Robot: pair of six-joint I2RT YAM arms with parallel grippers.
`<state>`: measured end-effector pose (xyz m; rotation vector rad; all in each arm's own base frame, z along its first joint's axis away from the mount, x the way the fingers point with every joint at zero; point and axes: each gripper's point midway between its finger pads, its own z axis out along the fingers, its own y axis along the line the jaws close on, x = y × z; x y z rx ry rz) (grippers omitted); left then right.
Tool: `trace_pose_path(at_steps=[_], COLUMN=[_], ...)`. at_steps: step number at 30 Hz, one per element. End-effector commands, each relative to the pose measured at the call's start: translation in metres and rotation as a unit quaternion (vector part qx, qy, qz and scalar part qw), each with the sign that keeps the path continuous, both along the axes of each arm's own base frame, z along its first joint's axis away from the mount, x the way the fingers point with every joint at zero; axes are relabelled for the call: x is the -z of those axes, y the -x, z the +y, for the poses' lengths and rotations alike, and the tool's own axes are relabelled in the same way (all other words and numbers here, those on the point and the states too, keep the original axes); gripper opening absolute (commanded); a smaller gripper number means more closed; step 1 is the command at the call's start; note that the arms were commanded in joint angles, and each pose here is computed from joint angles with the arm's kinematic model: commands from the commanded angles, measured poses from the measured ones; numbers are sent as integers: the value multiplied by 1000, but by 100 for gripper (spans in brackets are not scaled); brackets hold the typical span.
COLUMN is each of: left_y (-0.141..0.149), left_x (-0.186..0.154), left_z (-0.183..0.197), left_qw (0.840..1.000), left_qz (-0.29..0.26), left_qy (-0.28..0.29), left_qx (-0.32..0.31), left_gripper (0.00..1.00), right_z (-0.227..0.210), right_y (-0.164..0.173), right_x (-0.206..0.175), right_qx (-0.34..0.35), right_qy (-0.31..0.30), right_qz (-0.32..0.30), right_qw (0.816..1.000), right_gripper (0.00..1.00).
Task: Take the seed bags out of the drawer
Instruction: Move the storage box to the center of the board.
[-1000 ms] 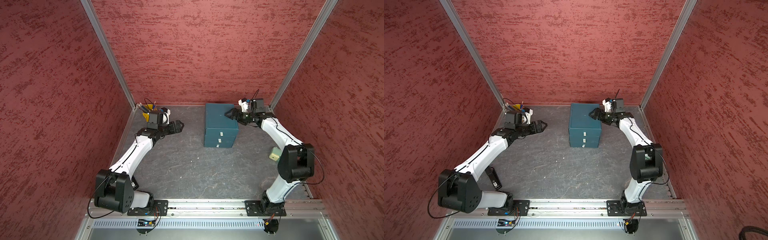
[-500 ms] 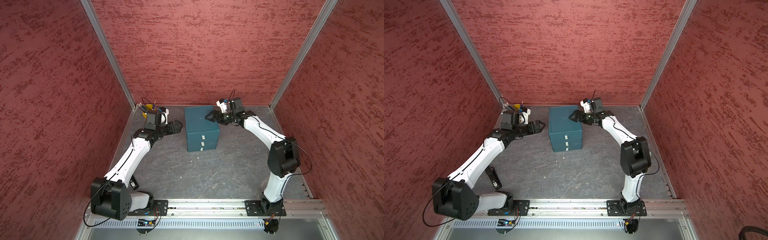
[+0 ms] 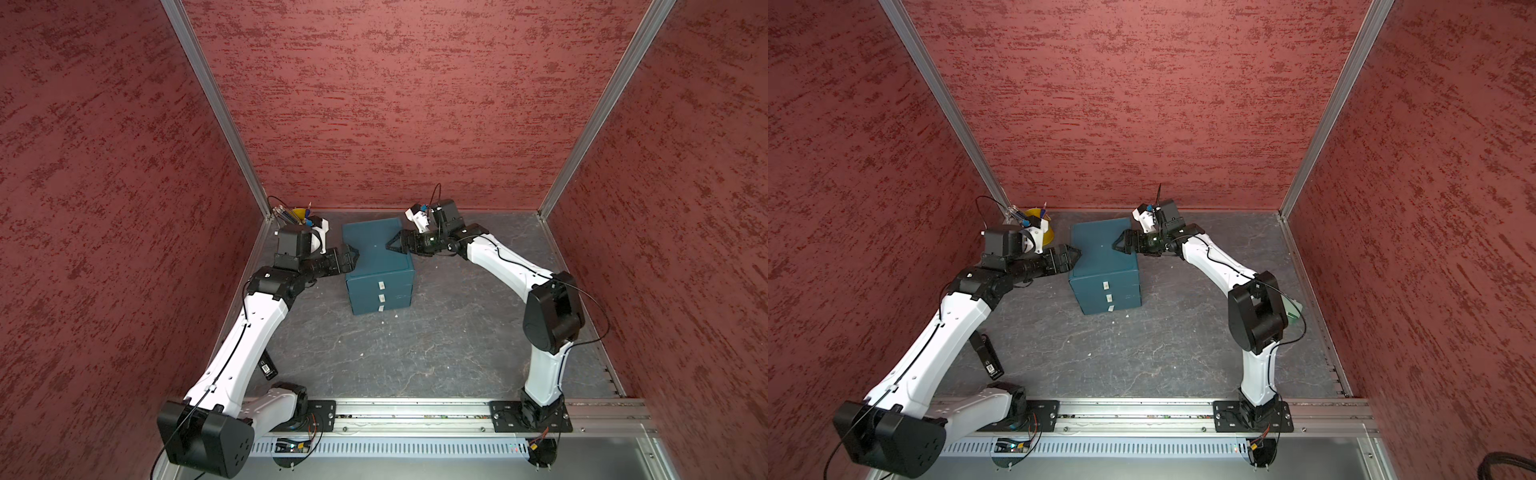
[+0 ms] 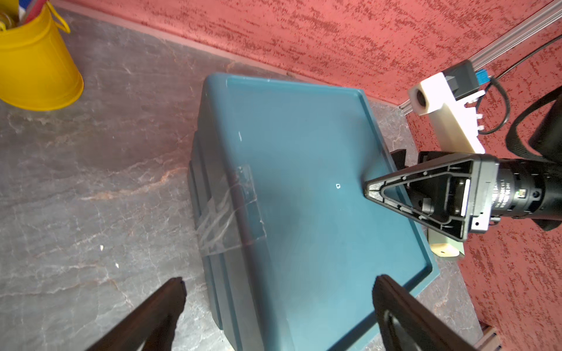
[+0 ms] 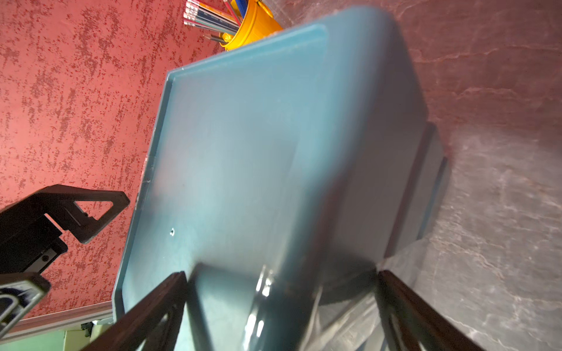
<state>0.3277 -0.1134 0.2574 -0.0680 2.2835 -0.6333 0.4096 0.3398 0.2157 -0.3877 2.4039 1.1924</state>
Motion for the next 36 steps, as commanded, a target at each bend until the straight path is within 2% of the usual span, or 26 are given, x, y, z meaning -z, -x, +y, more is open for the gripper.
trace_pose_path(at_steps=[1, 6, 13, 23, 28, 32, 36], left_y=[12, 14, 17, 18, 13, 11, 9], left_x=[12, 21, 22, 29, 30, 24, 14], left_z=[-7, -22, -53, -98, -120, -123, -110], left_qw=[999, 999, 998, 994, 993, 994, 996], left_qz=[31, 43, 44, 50, 44, 33, 13], left_qy=[9, 14, 21, 24, 32, 32, 26], left_qx=[8, 24, 50, 89, 103, 99, 81], left_gripper=[100, 100, 100, 100, 100, 100, 100], right_z=[-13, -37, -59, -68, -67, -66, -60], right_y=[2, 13, 45, 101, 116, 124, 126], right_x=[-25, -53, -68, -50, -37, -28, -19], right_qx=[16, 39, 61, 77, 109, 132, 155], right_qy=[24, 34, 27, 41, 25, 2, -26], right_qz=[-27, -49, -51, -41, -42, -34, -27], right_qw=[999, 997, 996, 995, 993, 991, 987], right_gripper=[99, 99, 99, 99, 99, 99, 95])
